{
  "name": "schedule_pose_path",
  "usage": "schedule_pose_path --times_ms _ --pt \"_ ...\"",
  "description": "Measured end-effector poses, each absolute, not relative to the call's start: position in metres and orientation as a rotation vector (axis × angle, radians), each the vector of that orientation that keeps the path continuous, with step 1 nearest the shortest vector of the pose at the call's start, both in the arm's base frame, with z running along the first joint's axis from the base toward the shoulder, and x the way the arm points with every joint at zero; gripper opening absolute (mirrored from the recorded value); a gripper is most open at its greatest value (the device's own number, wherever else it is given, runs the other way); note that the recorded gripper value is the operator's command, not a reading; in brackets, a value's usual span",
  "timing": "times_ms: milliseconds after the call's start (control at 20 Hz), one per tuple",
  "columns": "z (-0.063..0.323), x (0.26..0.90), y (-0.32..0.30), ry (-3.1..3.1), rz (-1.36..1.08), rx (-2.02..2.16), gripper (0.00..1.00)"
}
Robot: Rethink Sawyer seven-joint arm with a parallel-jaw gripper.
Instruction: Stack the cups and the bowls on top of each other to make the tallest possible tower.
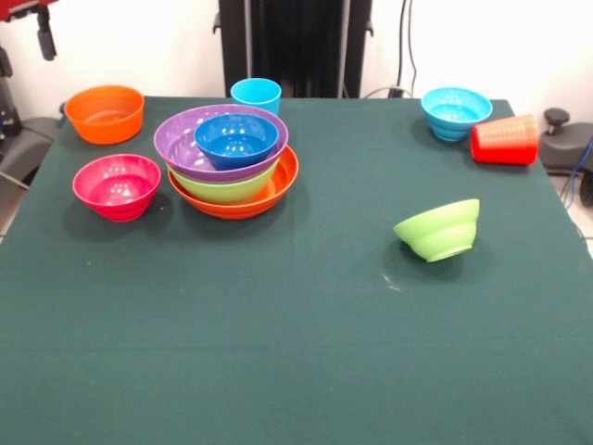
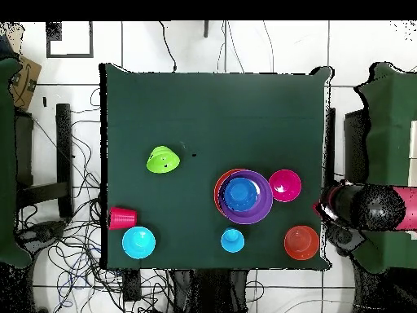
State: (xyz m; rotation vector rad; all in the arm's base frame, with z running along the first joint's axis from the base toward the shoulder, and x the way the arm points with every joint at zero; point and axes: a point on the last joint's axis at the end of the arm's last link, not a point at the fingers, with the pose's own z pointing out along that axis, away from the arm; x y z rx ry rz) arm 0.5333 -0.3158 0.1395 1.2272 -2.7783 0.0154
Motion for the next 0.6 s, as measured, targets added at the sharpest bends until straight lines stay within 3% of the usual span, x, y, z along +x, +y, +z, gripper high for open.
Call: schedule_pose_path --times_ms 600 --pt "0.100 0.539 -0.274 -2.726 -0.124 1.333 1.00"
